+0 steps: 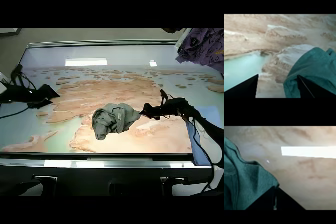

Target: Fold the clothes and pants, and hang the long-sleeved shirts on hangers.

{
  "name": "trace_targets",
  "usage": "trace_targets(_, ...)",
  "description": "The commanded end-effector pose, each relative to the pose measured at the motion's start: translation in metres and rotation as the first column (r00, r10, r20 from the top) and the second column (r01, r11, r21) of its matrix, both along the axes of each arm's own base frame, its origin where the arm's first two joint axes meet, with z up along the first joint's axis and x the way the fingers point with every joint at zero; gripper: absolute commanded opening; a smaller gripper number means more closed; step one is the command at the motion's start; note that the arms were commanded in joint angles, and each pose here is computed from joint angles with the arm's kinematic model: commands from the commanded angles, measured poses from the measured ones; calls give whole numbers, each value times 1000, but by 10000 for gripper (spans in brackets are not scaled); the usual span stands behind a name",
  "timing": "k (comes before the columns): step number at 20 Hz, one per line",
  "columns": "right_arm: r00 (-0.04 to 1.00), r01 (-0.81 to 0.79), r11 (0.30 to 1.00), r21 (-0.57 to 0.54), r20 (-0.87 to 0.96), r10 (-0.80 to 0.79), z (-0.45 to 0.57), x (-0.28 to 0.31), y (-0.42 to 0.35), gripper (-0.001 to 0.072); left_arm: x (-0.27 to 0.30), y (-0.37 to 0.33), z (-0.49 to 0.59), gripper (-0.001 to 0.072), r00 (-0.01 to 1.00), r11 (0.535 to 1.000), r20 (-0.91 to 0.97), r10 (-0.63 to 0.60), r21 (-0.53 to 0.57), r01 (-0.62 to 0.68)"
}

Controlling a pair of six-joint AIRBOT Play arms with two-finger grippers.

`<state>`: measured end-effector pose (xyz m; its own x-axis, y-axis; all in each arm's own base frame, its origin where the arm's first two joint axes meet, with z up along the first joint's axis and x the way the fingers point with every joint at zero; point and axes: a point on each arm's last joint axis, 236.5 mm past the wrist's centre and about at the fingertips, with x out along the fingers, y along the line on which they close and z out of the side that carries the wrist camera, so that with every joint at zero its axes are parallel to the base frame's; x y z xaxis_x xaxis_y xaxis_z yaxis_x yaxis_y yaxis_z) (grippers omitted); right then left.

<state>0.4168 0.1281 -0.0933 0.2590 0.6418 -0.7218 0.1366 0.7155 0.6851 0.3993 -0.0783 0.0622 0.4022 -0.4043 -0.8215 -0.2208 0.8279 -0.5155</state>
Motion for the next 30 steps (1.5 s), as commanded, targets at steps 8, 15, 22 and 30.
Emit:
trace_targets(8, 998, -67, 998, 10, -2, 68, 27, -16, 6, 28, -30, -132, -123, 529, 972, 930, -44, -229, -304, 205)
trace_targets(15, 995, -95, 995, 26, -31, 95, 27, -26, 10, 28, -41, -160, -163, 365, 963, 933, -112, -244, -298, 202)
trace_targets(22, 991, -71, 990, -122, 102, 84, 89, 9, -16, 26, 13, -125, -90, 14, 968, 936, 55, -246, -246, 252)
trace_targets(30, 682, 269, 901, -339, 728, 70, 418, 45, -77, 27, 56, 46, 205, 15, 844, 930, 505, -182, 368, -19)
